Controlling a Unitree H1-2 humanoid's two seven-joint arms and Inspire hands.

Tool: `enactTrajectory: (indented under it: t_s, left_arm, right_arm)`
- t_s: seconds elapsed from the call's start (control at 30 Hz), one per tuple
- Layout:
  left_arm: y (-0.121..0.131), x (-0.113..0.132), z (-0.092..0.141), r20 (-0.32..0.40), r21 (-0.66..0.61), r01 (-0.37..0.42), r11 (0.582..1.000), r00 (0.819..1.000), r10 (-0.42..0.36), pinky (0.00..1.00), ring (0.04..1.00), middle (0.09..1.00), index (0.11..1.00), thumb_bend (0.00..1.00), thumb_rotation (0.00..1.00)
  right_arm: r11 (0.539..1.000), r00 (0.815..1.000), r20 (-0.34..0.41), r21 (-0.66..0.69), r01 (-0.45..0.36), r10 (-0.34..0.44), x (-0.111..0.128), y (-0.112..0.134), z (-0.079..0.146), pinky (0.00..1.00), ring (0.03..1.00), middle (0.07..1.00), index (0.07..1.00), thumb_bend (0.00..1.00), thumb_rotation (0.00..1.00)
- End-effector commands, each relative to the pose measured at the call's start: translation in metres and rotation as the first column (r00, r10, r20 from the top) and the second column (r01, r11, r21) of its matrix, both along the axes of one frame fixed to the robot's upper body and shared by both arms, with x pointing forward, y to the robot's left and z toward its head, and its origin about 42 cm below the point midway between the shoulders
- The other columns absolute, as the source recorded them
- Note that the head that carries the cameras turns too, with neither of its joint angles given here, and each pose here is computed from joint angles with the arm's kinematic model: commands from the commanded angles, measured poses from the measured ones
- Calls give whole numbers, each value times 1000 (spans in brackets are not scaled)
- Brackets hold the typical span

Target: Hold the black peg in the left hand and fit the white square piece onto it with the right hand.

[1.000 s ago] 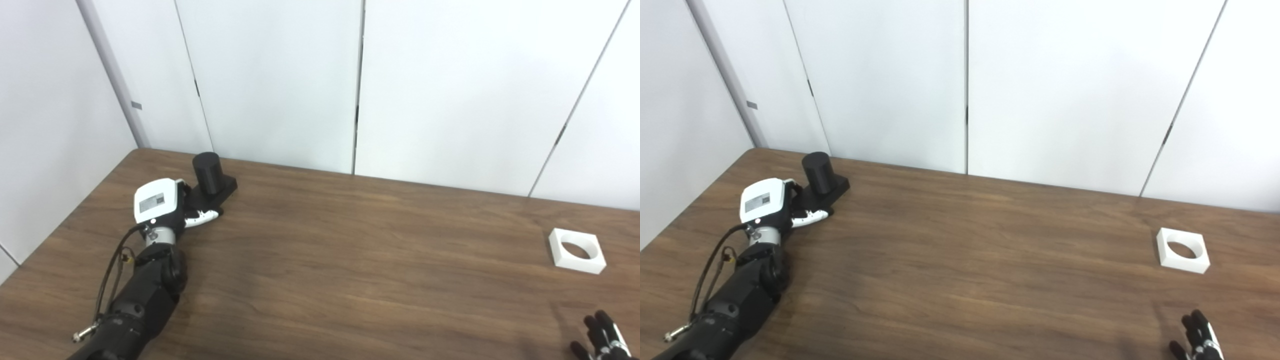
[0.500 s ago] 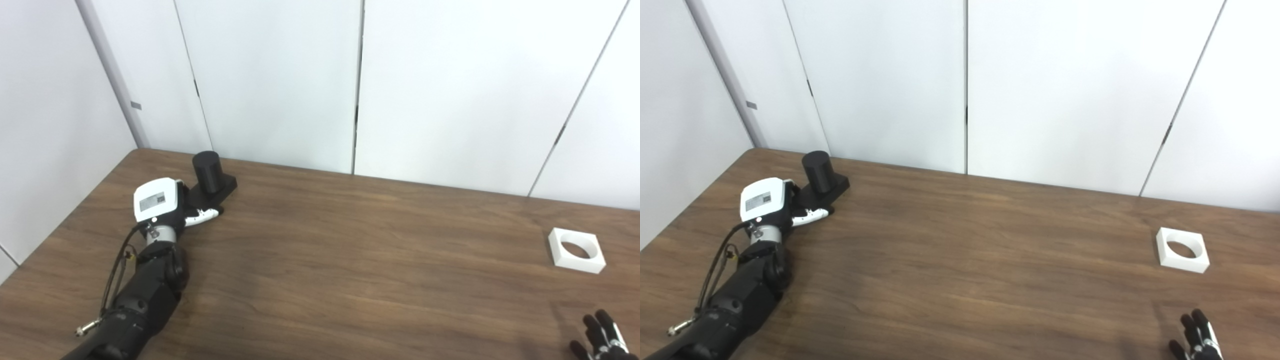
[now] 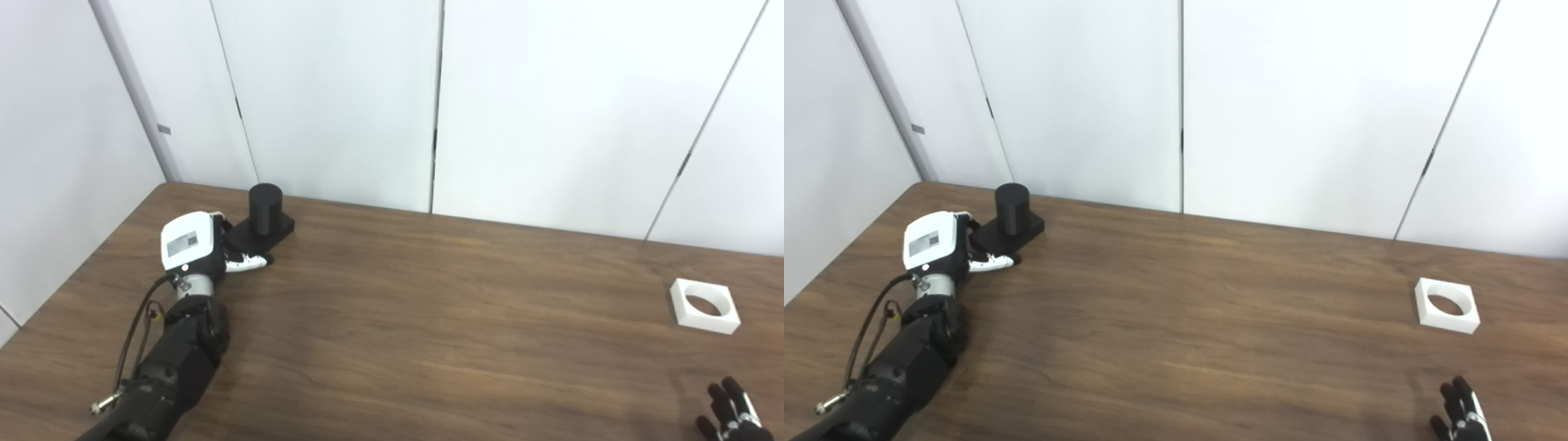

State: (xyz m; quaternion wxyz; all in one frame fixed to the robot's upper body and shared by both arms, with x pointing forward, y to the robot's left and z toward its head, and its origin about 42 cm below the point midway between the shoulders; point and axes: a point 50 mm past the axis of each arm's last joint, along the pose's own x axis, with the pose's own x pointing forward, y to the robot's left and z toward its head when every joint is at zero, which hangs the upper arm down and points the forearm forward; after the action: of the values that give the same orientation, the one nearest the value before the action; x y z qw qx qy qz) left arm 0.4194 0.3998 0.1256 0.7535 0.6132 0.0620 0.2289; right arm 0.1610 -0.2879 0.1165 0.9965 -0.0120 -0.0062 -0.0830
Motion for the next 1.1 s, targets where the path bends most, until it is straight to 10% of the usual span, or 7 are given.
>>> enactTrajectory:
  t_s: [0.0, 0.63, 1.07]
  left_arm:
    - [4, 5, 15, 52, 5, 4, 1000, 999, -4, 826, 793, 694, 481, 523, 48]
    - [-53, -45, 27, 101, -140, 179, 974, 981, -166, 688, 748, 697, 486, 517, 52]
    - [-116, -104, 27, 111, -367, 461, 808, 884, -454, 607, 724, 722, 488, 514, 52]
  right_arm:
    - [1000, 999, 32, 31, 0, -1, 0, 10, 4, 1000, 1000, 962, 978, 575, 1000]
    - [1000, 1000, 18, 19, -4, 4, 0, 15, 12, 1000, 1000, 971, 994, 502, 1000]
    - [1000, 1000, 27, 26, -7, 7, 1, 26, 15, 1000, 1000, 969, 997, 404, 1000]
